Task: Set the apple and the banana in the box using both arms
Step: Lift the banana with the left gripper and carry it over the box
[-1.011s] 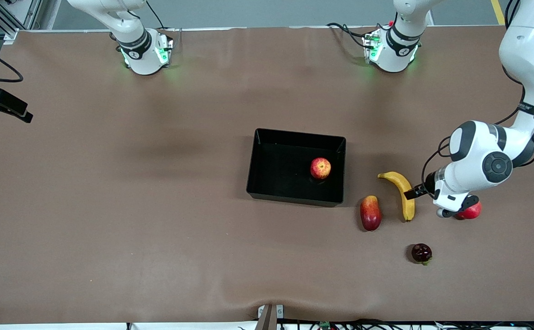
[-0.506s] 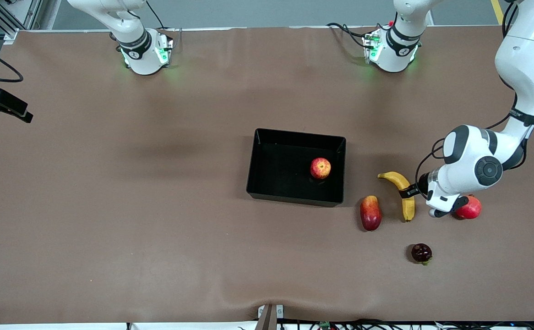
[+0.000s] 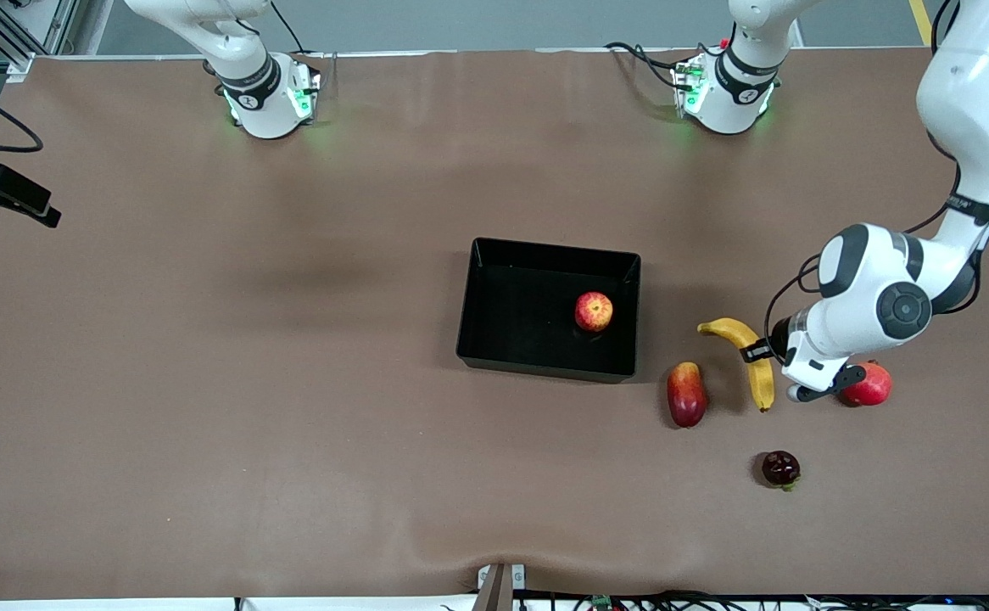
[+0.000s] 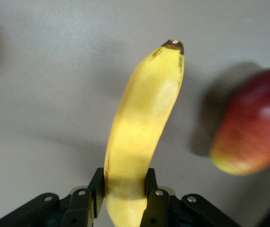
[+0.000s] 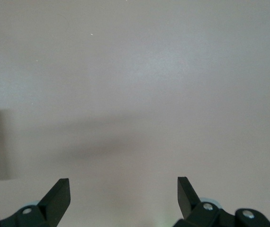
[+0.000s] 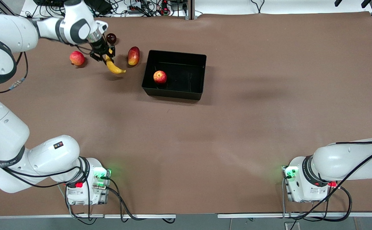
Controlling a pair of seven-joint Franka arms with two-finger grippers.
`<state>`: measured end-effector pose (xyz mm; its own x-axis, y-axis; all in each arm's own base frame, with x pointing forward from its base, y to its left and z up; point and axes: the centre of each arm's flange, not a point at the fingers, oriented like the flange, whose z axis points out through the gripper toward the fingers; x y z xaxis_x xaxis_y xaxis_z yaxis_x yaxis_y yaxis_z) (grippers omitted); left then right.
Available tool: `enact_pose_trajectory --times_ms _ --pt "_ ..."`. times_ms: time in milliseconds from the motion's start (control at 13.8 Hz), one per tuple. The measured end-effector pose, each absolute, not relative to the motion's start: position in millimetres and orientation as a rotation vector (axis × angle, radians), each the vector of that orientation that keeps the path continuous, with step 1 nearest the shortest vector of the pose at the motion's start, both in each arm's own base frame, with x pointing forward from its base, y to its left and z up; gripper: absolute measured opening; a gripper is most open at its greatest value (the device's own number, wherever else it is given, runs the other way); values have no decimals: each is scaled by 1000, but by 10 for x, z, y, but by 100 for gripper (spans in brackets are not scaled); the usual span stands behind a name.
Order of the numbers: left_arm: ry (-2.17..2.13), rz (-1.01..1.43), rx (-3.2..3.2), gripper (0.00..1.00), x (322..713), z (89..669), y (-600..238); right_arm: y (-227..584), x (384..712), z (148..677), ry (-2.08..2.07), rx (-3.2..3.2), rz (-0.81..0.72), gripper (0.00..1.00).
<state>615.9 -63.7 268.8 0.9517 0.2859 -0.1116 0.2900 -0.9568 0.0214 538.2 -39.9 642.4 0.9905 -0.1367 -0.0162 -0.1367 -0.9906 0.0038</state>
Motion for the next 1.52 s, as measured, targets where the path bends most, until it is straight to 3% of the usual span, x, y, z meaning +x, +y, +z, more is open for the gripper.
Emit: enact_pose_trajectory --times_ms 361,650,1084,1517 --pt "326 -75 3159 38 5952 3837 -1537 -397 5381 6423 -214 3131 -27 100" --pt "448 -31 3105 38 5662 4130 -2587 -393 5381 6421 -213 3131 -28 100" --pt "625 -135 3065 38 5080 3642 -4196 -394 5380 6417 -214 3131 -31 100" --pt "642 -182 3158 38 4995 2810 -4525 -393 5379 6417 -213 3131 -31 100"
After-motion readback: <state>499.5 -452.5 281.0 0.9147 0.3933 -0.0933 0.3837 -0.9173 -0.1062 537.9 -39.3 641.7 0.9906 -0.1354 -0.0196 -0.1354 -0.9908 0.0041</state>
